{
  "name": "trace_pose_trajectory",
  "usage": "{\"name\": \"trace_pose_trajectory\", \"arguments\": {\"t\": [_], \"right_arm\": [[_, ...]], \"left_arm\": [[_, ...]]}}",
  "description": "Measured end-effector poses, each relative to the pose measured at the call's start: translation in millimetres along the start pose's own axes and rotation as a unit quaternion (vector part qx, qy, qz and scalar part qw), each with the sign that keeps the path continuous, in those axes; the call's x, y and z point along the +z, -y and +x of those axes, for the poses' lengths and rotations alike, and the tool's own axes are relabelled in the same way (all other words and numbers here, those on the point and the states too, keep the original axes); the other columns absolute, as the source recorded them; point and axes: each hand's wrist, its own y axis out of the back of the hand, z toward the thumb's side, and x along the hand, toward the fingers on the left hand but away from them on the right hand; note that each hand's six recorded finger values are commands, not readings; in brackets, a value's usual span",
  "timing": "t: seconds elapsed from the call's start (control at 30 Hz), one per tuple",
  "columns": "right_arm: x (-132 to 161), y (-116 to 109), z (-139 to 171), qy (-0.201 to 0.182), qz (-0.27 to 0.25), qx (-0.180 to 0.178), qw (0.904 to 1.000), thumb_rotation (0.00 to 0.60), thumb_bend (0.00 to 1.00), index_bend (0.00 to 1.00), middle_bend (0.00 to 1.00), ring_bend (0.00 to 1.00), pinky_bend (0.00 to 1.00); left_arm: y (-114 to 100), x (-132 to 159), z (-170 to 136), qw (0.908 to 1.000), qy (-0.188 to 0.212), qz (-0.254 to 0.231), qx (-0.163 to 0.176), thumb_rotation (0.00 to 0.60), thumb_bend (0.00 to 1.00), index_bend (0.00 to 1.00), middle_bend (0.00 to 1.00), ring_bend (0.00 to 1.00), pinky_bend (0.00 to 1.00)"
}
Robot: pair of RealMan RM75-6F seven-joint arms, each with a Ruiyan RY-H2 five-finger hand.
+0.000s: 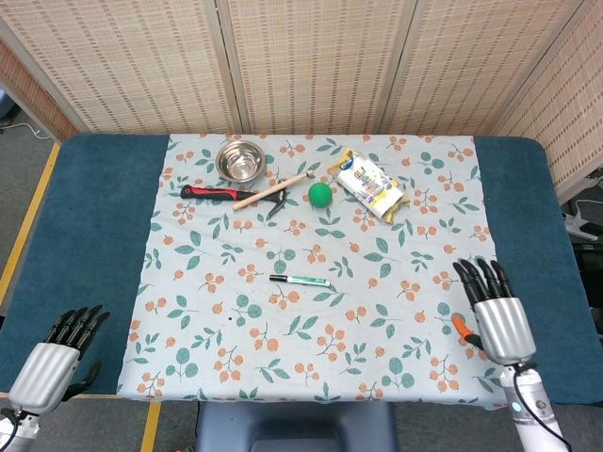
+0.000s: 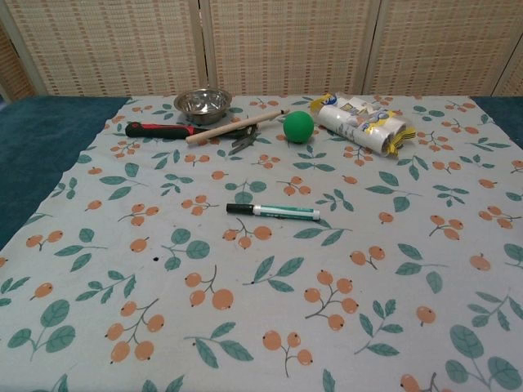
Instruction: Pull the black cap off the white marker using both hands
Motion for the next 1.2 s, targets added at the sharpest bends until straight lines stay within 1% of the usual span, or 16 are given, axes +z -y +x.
{"name": "trace_pose_trajectory", "arguments": {"t": [0.13, 0.23, 0.27, 0.37, 0.47, 0.57, 0.87, 1.07, 1.2], "right_arm": [[40.9, 13.2, -35.2, -0.035, 0.037, 0.017, 0.9986, 0.6, 0.17, 0.17, 0.17, 0.0, 0.0], [83.4, 27.6, -62.3, -0.066, 0.056, 0.036, 0.9956, 0.6, 0.18, 0.21, 0.2, 0.0, 0.0], [102.1, 33.1, -71.5, -0.08, 0.061, 0.043, 0.994, 0.6, 0.18, 0.21, 0.2, 0.0, 0.0], [147.4, 46.2, -89.8, -0.109, 0.068, 0.057, 0.9901, 0.6, 0.19, 0.24, 0.23, 0.0, 0.0], [183.8, 58.5, -103.4, -0.126, 0.07, 0.07, 0.9871, 0.6, 0.21, 0.27, 0.25, 0.0, 0.0], [208.4, 71.8, -114.5, -0.129, 0.07, 0.082, 0.9858, 0.6, 0.23, 0.3, 0.27, 0.0, 0.0], [239.9, 108.5, -139.7, -0.11, 0.103, 0.098, 0.9837, 0.6, 0.27, 0.32, 0.27, 0.0, 0.0], [249.9, 123.0, -150.6, -0.099, 0.119, 0.103, 0.9825, 0.6, 0.29, 0.35, 0.29, 0.0, 0.0], [255.1, 127.4, -153.4, -0.099, 0.127, 0.101, 0.9817, 0.6, 0.29, 0.38, 0.3, 0.0, 0.0]], "left_arm": [[1.0, -3.8, 2.0, 1.0, -0.007, -0.004, -0.005, 0.6, 0.43, 0.0, 0.0, 0.0, 0.07], [-0.5, -6.5, 2.7, 0.9999, -0.011, -0.006, -0.004, 0.6, 0.43, 0.0, 0.0, 0.0, 0.07], [-1.0, -7.1, 2.8, 0.9999, -0.012, -0.007, -0.003, 0.6, 0.43, 0.0, 0.0, 0.0, 0.07], [-3.8, -8.4, 2.7, 0.9999, -0.012, -0.009, 0.004, 0.6, 0.43, 0.0, 0.0, 0.0, 0.07], [-7.2, -8.5, 2.5, 0.9998, -0.008, -0.011, 0.015, 0.6, 0.43, 0.0, 0.0, 0.0, 0.07], [-7.4, -7.7, 1.6, 0.9998, -0.003, -0.013, 0.017, 0.6, 0.43, 0.0, 0.0, 0.0, 0.07], [-8.4, -11.5, 0.6, 0.9997, -0.007, -0.02, 0.014, 0.6, 0.43, 0.0, 0.0, 0.0, 0.07], [-11.0, -14.4, 0.1, 0.9995, -0.01, -0.023, 0.017, 0.6, 0.43, 0.0, 0.0, 0.0, 0.07], [-11.7, -15.2, -0.1, 0.9995, -0.011, -0.024, 0.017, 0.6, 0.43, 0.0, 0.0, 0.0, 0.07]]}}
